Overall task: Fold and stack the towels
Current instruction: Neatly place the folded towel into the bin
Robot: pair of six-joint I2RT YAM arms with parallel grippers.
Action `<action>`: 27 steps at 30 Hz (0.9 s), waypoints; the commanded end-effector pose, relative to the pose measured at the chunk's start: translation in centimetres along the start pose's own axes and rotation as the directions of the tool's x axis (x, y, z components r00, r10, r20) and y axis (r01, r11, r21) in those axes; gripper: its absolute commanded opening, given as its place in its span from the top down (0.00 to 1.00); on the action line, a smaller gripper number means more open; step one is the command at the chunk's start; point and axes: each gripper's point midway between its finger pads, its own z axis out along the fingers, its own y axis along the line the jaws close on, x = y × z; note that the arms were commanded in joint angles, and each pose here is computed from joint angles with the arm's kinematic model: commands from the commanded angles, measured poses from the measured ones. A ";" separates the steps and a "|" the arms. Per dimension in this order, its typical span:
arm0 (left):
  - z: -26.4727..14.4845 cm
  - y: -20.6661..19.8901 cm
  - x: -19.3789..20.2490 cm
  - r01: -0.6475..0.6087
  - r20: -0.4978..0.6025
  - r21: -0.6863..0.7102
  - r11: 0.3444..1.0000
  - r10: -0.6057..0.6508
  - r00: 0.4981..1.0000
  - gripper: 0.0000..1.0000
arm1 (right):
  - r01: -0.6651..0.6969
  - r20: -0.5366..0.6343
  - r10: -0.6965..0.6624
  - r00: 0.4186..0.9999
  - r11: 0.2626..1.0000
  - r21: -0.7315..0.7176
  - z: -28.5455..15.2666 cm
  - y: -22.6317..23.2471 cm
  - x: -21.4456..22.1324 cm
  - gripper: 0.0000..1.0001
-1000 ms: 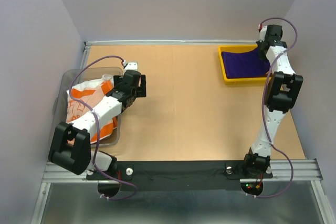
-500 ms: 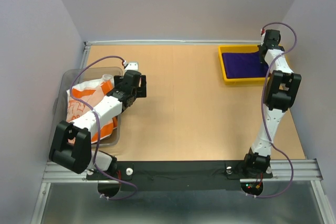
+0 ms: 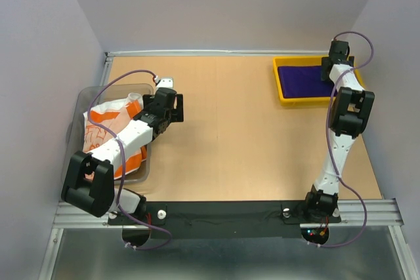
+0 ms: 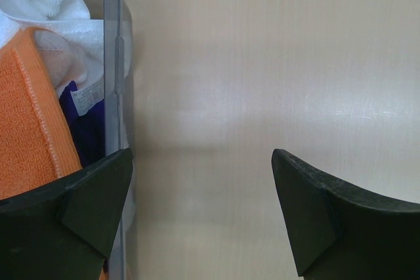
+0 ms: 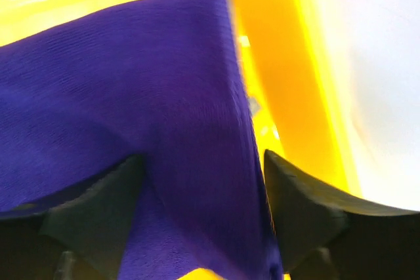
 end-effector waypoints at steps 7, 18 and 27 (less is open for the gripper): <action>-3.2 0.6 -4.7 0.064 0.150 0.032 0.997 -0.068 0.986 0.02 | -0.410 0.240 0.355 0.903 0.880 0.239 -8.7 -11.6 -6.1 0.09; -10.3 3.4 -8.9 0.185 0.375 0.092 0.978 -0.206 0.904 0.01 | -0.563 0.302 0.563 0.769 0.821 -0.096 -22.8 -11.4 -2.9 0.00; -17.7 8.5 -9.5 0.339 0.588 0.146 0.929 -0.357 0.726 0.01 | -0.487 0.460 0.657 0.597 0.753 -0.443 -39.8 -11.9 2.0 0.00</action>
